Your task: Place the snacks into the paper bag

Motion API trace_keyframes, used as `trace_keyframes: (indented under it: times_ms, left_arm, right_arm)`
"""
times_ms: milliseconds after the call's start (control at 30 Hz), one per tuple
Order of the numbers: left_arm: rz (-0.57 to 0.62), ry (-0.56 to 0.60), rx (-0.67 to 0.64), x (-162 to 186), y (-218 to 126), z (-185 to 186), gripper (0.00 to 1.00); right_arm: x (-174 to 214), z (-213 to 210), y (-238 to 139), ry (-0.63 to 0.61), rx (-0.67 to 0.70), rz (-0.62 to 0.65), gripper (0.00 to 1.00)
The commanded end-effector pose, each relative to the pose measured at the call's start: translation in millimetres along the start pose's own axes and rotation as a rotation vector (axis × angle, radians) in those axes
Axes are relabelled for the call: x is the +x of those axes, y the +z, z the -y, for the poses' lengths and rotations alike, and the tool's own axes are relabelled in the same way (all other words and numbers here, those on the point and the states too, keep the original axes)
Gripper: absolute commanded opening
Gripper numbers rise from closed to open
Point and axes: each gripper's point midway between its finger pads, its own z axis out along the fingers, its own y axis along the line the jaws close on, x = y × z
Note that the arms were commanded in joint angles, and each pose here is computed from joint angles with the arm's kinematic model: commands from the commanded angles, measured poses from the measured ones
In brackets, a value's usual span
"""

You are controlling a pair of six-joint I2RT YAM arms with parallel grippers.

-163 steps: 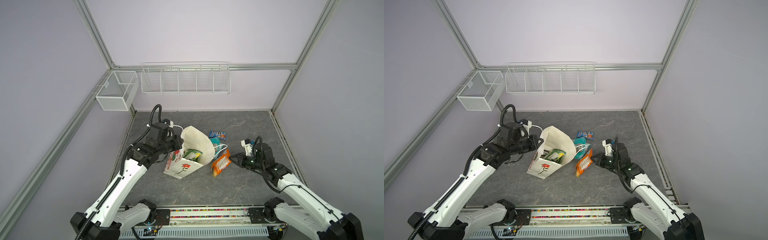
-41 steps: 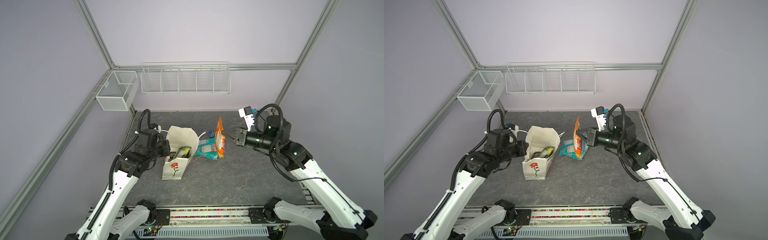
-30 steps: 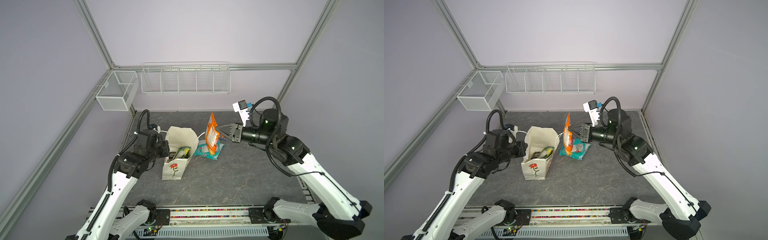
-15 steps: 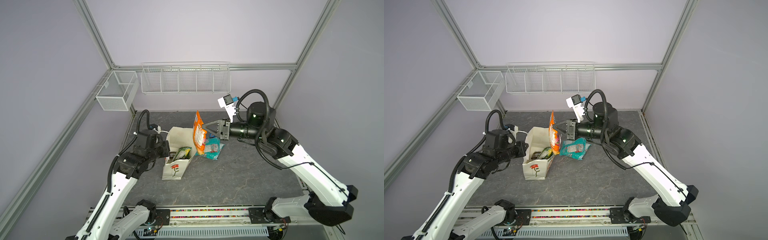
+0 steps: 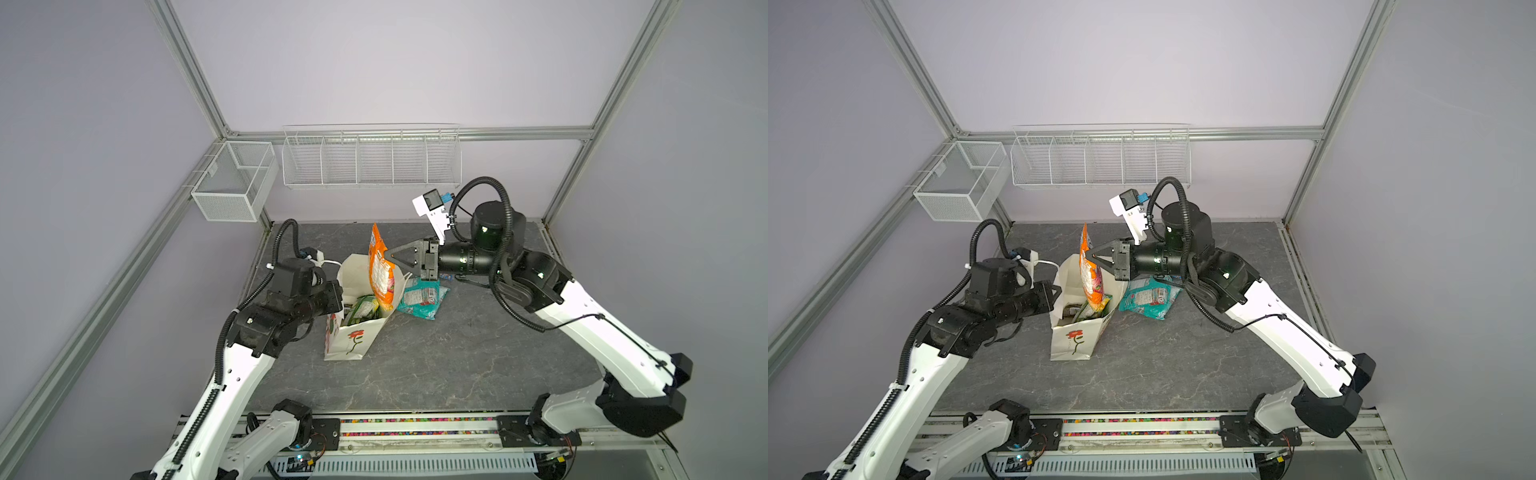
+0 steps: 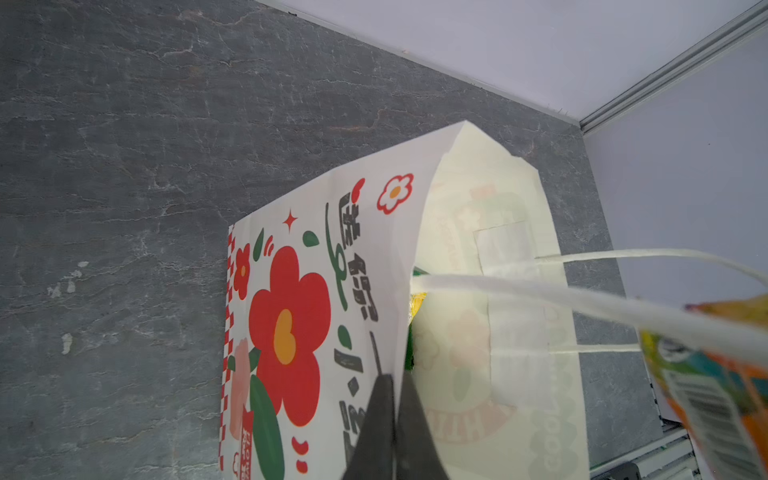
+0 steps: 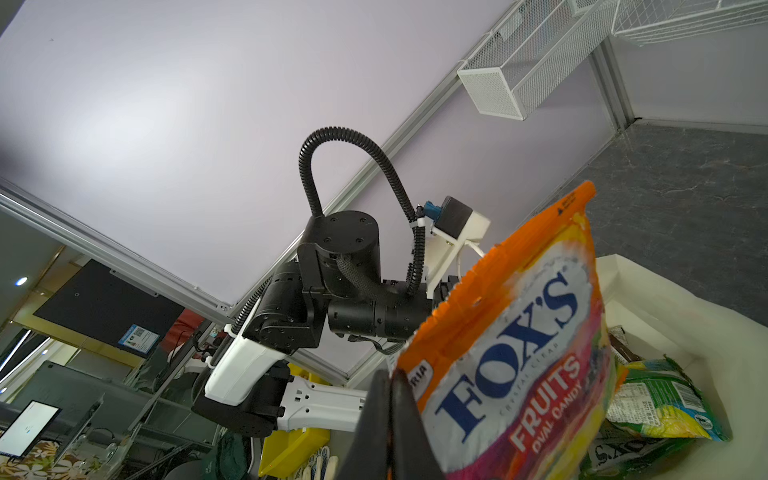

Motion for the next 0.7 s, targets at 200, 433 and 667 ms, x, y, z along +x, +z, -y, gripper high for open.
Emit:
trace_keyframes:
  times_ms: [200,433,667]
  left_arm:
    - [0.037,-0.019,0.062,-8,-4,11,0.0]
    - [0.028,-0.028,0.071,-3,-1,11,0.0]
    - [0.028,-0.029,0.065,-2,-1,9,0.0]
  right_arm:
    - [-12,-13,16,-0.029,-0.086,0.047,0.07]
    - [-4,-1,31,0.011,-0.084,0.035,0.07]
    - [0,9,41,0.038,-0.076,0.034,0.07]
